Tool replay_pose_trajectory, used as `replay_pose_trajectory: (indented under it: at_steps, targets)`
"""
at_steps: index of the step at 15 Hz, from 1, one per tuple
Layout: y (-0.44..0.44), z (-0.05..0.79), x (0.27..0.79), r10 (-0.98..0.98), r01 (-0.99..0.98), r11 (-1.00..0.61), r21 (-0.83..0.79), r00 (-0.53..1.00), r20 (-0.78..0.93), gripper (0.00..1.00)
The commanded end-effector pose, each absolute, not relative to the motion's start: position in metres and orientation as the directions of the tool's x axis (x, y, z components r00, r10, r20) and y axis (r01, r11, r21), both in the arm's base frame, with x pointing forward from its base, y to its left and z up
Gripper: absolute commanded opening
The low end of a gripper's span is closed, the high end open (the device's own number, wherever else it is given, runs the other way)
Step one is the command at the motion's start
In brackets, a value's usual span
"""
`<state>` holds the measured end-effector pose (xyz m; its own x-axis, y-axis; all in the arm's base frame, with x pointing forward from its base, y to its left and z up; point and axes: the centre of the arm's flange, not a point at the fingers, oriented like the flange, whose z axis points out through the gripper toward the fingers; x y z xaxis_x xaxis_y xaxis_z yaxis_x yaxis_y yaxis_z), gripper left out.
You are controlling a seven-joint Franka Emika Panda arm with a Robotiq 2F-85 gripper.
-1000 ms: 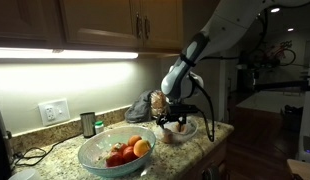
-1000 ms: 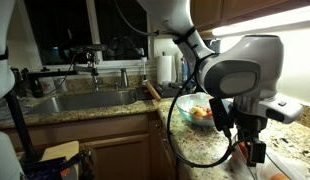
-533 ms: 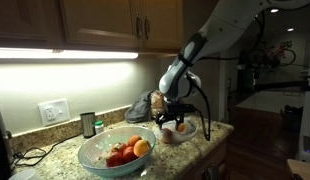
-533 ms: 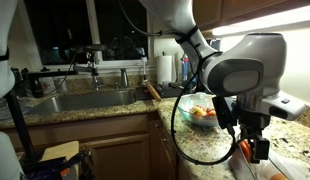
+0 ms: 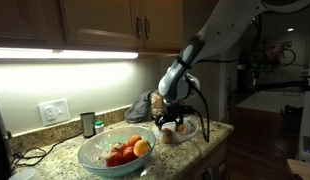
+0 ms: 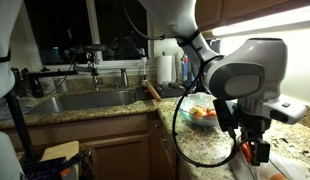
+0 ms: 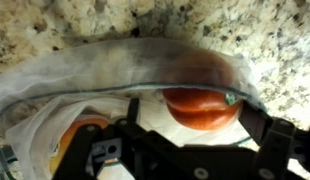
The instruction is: Move a fruit from the bag to the bowl
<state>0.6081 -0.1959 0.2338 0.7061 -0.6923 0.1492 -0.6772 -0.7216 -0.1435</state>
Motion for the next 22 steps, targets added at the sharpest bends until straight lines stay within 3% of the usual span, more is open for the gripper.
replay_pose_trajectory:
  at_steps: [1,15,16,17,20,22]
  targets:
    - [-0.2,0.239,0.61,-0.702,-0.684,-0.712,-0.156,0.698,0.143,1.0]
    - [-0.202,0.217,0.608,-0.71,-0.694,-0.703,-0.155,0.696,0.105,1.0]
    - [-0.203,0.217,0.607,-0.711,-0.695,-0.702,-0.156,0.695,0.107,0.75]
    - [-0.203,0.216,0.607,-0.712,-0.696,-0.701,-0.157,0.694,0.107,0.74]
    - [-0.204,0.217,0.606,-0.715,-0.699,-0.698,-0.157,0.69,0.108,0.54]
    - [-0.205,0.218,0.605,-0.716,-0.7,-0.697,-0.158,0.689,0.11,0.5]
